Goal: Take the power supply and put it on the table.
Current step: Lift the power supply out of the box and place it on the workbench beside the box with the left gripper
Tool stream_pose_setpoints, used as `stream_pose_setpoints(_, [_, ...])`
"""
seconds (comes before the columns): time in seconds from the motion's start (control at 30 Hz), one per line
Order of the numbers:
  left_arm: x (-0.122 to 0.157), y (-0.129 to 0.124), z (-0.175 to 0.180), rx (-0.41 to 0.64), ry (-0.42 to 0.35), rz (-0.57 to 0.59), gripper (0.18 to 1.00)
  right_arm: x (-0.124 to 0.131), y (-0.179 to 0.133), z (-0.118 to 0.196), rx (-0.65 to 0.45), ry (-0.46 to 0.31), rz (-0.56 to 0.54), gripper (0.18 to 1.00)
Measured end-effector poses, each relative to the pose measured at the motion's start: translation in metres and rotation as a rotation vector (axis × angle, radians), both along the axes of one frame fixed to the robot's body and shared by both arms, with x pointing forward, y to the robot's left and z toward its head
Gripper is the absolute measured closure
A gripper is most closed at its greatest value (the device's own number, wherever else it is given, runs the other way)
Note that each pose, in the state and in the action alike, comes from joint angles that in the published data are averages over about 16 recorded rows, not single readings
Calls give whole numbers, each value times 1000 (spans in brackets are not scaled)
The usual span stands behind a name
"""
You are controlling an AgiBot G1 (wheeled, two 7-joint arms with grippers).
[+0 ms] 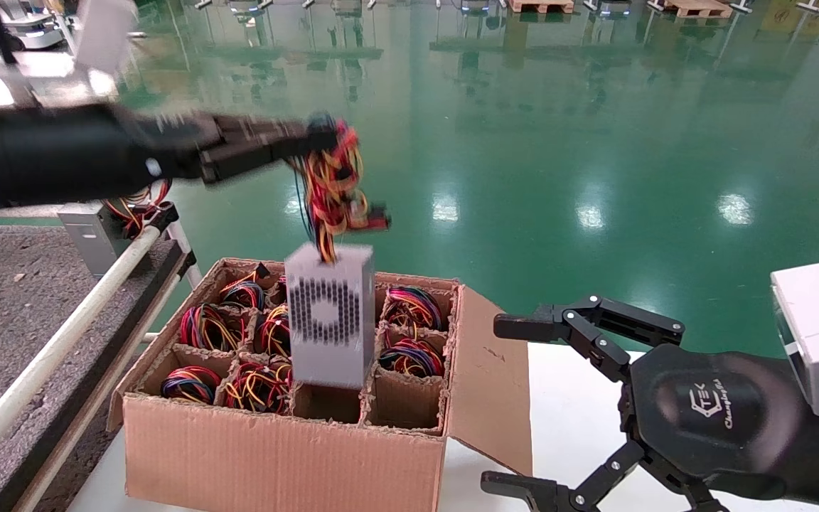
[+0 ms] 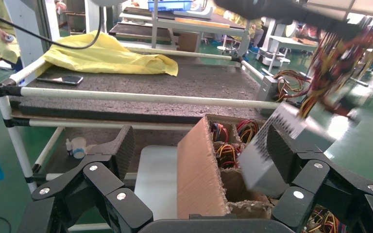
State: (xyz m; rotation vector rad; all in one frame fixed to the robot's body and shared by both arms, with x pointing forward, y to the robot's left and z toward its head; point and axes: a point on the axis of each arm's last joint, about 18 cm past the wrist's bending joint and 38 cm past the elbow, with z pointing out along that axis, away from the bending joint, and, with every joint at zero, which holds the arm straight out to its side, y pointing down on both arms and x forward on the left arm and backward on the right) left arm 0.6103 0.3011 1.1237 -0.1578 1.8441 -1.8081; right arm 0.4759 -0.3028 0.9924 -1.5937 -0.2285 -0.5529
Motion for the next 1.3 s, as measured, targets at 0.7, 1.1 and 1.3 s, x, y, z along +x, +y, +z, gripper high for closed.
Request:
stream_pose_setpoints(0.7, [14, 105, 114, -146, -258, 566, 977, 0, 0, 0, 0, 0, 0, 178])
stream_pose_setpoints(1.1, [13, 117, 119, -153, -269, 617, 979, 0, 0, 0, 0, 0, 0, 178])
stream_pose_setpoints(1.3, [13, 113, 117, -148, -266, 601, 979, 0, 0, 0, 0, 0, 0, 178])
